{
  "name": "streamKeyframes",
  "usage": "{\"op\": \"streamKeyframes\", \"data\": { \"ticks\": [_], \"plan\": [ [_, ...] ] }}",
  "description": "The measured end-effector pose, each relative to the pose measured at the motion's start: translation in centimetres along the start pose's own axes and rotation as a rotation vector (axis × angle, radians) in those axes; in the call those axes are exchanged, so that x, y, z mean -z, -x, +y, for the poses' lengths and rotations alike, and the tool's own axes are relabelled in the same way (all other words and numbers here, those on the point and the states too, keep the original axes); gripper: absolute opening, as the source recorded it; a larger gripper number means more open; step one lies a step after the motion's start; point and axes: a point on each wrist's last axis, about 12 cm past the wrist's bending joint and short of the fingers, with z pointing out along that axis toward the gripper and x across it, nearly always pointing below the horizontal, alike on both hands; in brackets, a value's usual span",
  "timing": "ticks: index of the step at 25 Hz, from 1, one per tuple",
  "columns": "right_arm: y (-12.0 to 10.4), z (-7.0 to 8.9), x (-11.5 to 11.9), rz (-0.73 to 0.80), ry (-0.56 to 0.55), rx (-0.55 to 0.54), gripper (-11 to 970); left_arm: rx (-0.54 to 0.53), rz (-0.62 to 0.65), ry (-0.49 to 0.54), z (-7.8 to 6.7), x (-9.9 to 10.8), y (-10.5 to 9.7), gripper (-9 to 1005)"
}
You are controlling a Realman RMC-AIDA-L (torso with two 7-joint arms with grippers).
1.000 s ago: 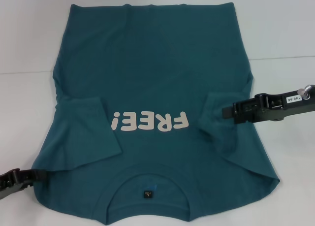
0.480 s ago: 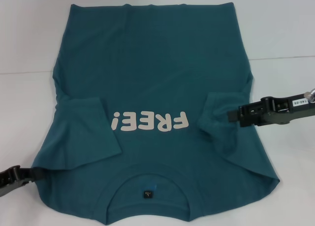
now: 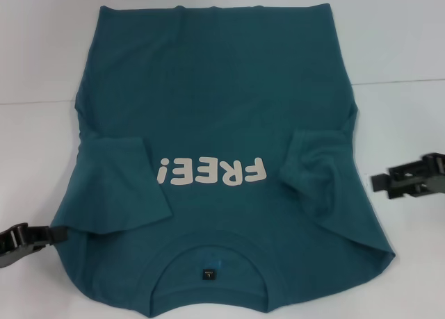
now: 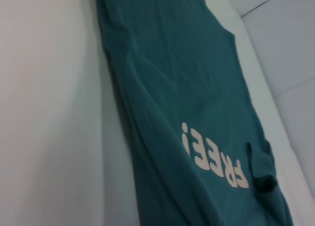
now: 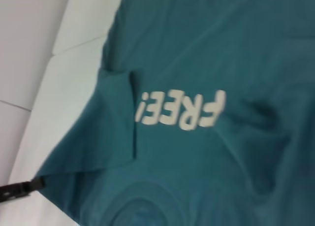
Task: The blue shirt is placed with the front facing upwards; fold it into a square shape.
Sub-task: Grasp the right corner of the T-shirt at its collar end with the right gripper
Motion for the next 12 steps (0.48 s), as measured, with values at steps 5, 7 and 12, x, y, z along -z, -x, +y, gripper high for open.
{"op": "streamKeyframes", "data": {
  "ticks": [5, 7, 12],
  "plan": [
    [-1.4, -0.9, 1.6, 0.041, -0.012, -0.036, 511, -0.001, -0.007, 0.004, 0.0, -0.1, 0.2, 19],
    [-1.8, -1.0, 1.8, 0.078, -0.021, -0.048, 509, -0.001, -0.007, 0.004, 0.0, -0.1, 0.2, 19],
    [-2.1, -1.1, 1.8, 0.126, -0.053, -0.057, 506, 0.002, -0.013, 0.010, 0.0, -0.1, 0.3, 20]
  ]
}}
